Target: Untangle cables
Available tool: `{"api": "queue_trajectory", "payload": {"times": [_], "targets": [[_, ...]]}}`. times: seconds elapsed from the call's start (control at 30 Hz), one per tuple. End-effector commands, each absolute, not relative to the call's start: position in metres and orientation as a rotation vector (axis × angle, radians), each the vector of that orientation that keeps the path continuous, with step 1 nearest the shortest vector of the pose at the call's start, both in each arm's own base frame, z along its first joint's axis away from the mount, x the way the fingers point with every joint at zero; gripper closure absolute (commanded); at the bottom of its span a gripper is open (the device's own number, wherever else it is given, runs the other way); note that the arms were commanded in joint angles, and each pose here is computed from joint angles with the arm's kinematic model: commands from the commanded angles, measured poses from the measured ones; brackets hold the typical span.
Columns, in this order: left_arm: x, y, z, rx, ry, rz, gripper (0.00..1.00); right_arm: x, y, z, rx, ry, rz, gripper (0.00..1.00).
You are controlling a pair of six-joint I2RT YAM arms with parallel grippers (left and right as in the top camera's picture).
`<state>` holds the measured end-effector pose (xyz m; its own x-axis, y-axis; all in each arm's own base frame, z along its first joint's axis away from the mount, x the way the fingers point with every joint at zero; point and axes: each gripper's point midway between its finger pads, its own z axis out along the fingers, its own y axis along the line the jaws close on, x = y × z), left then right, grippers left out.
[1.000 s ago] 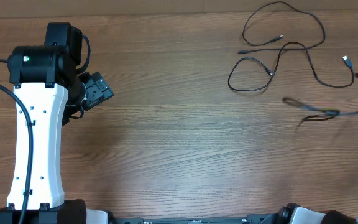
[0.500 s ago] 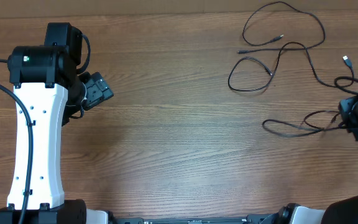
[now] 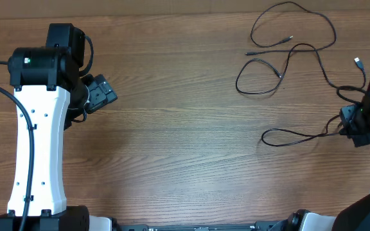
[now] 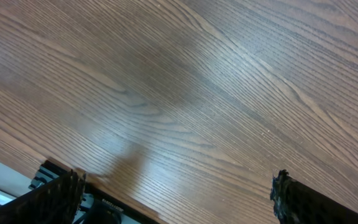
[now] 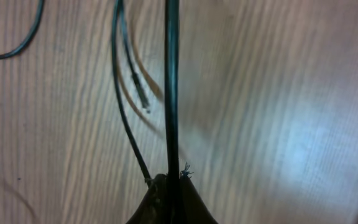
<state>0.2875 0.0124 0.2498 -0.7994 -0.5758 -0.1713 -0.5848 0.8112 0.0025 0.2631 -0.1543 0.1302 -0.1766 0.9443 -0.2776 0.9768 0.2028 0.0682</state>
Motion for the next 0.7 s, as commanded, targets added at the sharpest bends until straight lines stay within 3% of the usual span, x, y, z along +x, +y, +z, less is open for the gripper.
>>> {"api": "queue_trajectory", "payload": {"times": [0.0,0.23,0.57,0.67], "targets": [[0.287,0.012,0.248,-0.908,2.842,0.084,0.0,0.268,-0.149,0.122,1.831,2.223,-0.119,0.95],[0.287,0.012,0.248,-0.908,2.842,0.084,0.01,0.289,-0.152,0.119,1.747,2.199,-0.045,0.95],[0.287,0.012,0.248,-0.908,2.842,0.084,0.0,0.283,-0.144,0.084,1.811,2.287,-0.044,0.96],[0.287,0.012,0.248,-0.908,2.842,0.084,0.0,0.279,-0.144,0.08,1.825,2.305,-0.06,0.79]]}}
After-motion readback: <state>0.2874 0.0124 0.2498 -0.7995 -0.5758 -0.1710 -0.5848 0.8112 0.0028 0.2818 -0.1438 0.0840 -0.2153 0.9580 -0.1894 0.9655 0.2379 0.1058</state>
